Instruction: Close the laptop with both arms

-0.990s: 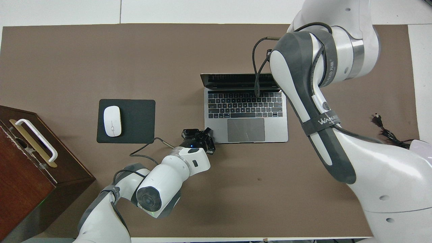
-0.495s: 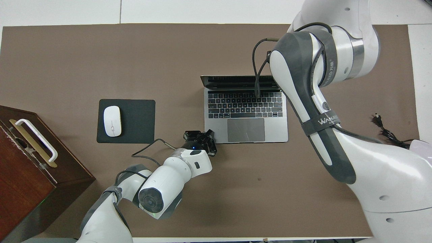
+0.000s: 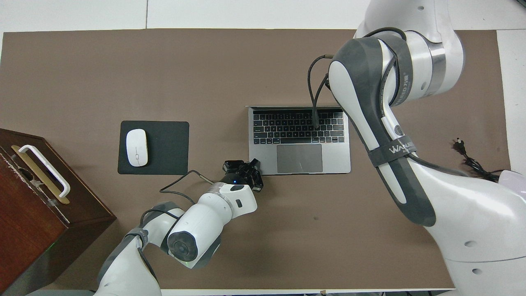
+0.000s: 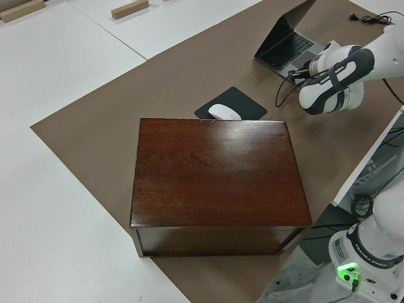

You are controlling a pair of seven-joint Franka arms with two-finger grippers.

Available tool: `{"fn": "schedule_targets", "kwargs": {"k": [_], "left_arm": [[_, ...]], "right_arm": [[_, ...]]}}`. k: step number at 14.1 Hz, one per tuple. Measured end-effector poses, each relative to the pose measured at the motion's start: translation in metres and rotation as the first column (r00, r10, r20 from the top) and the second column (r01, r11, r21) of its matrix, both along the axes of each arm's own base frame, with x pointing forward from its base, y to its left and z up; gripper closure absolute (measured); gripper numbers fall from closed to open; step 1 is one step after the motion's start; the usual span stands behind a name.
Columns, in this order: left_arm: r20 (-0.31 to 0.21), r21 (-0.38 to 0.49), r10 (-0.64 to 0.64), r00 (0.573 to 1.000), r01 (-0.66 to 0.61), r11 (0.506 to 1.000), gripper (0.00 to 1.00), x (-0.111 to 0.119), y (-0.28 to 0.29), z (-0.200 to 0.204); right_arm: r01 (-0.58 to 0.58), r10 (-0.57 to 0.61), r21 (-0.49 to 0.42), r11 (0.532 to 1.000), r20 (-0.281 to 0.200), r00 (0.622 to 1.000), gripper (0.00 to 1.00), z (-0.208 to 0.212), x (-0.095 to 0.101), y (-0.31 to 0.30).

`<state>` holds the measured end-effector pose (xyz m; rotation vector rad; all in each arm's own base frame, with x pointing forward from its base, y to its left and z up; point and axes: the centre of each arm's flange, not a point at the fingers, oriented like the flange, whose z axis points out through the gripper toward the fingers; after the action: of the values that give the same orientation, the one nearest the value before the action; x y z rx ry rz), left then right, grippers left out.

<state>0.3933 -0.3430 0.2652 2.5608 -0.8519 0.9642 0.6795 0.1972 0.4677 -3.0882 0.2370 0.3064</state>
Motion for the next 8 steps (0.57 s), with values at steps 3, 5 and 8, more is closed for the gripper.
{"fn": "schedule_targets", "kwargs": {"k": [3, 5, 8], "left_arm": [[0.006, 0.004, -0.007, 1.0, 0.007, 1.0, 0.99, -0.001, 0.001, 0.0], [0.011, 0.008, -0.015, 1.0, 0.015, 1.0, 0.99, -0.002, 0.001, 0.0], [0.016, 0.013, -0.022, 1.0, 0.022, 1.0, 0.99, -0.002, 0.001, -0.001]], "right_arm": [[0.005, -0.004, 0.016, 1.0, -0.034, 0.999, 0.99, -0.012, -0.003, 0.001], [0.005, -0.005, 0.022, 1.0, -0.042, 0.999, 0.99, -0.021, -0.004, 0.004], [-0.003, 0.004, 0.023, 1.0, -0.037, 0.999, 0.99, -0.045, -0.011, 0.018]]}}
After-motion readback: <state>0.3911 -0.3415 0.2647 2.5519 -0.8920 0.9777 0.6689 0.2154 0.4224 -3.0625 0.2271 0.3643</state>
